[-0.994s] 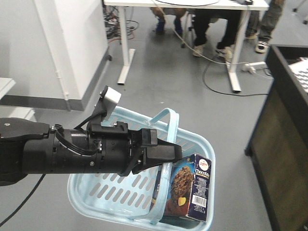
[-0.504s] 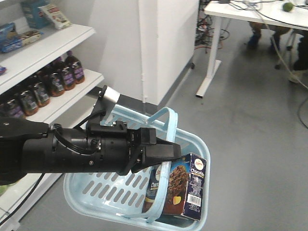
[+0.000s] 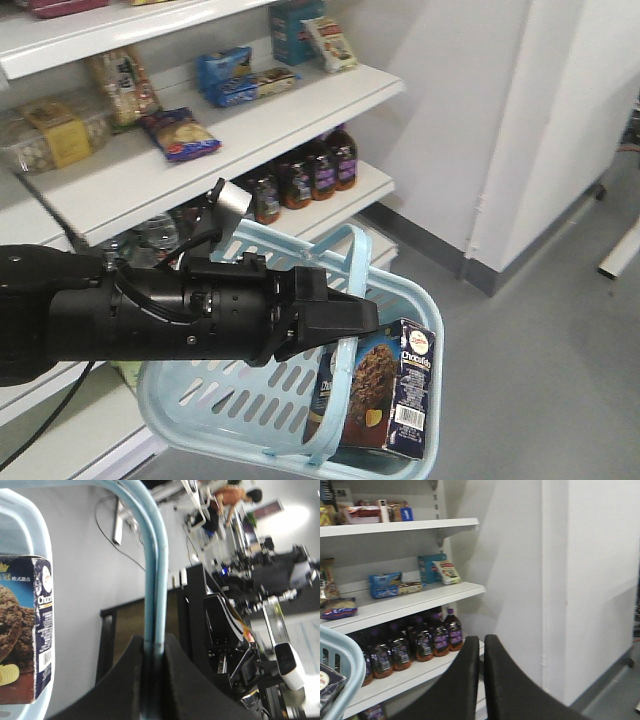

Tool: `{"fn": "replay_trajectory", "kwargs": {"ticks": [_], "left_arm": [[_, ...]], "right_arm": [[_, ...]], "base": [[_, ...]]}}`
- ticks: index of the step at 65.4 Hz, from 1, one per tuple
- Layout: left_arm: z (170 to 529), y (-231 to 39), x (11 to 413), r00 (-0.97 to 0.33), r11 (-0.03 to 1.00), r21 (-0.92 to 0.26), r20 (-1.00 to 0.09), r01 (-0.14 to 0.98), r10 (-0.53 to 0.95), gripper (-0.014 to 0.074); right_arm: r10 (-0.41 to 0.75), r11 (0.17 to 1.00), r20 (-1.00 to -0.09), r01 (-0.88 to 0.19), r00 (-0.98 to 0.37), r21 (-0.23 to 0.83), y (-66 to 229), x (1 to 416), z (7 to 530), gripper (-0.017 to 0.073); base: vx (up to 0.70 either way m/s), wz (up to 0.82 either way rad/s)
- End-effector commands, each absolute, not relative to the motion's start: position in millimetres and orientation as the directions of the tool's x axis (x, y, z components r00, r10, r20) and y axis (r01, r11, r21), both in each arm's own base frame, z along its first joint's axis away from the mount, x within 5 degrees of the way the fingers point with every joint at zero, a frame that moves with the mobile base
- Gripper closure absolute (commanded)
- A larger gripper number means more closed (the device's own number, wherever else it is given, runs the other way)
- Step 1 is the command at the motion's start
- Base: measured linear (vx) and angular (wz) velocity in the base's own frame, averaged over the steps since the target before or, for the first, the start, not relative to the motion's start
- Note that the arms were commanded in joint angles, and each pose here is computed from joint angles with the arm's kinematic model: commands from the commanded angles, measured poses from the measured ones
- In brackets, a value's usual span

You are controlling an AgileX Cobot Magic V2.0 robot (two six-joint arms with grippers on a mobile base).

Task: Left arm holds basket, right arm returns cookies
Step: 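Hold the basket with the left gripper while turning toward the snack shelf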

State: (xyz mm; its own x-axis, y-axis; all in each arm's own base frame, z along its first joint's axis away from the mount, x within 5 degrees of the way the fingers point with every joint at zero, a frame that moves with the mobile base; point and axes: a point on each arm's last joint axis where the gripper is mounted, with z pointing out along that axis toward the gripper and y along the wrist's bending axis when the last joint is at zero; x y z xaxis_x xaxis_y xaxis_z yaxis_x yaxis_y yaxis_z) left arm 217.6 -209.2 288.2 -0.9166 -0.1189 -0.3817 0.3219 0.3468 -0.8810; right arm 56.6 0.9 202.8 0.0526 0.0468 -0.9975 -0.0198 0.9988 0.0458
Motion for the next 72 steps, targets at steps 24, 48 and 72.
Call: {"fn": "replay_trajectory", "kwargs": {"ticks": [24, 48, 72], "left_arm": [[319.1, -209.0, 213.6, -0.904, 0.226, -0.908, -0.394, 0.354, -0.166, 0.0596], [319.1, -209.1, 213.5, -0.904, 0.225, -0.908, -0.394, 0.354, -0.165, 0.0596], [319.1, -209.0, 213.6, -0.904, 0.226, -0.908, -0.394, 0.354, -0.166, 0.0596]], "right_arm": [[0.031, 0.999, -0.993, -0.018, 0.117, 0.029, 1.0, 55.9, 203.8, 0.0570], [0.031, 0.999, -0.993, -0.018, 0.117, 0.029, 1.0, 55.9, 203.8, 0.0570], [0.031, 0.999, -0.993, -0.018, 0.117, 0.029, 1.0, 55.9, 203.8, 0.0570]], "base": [[0.23, 0.83], [0.18, 0.70], [0.15, 0.58]]}}
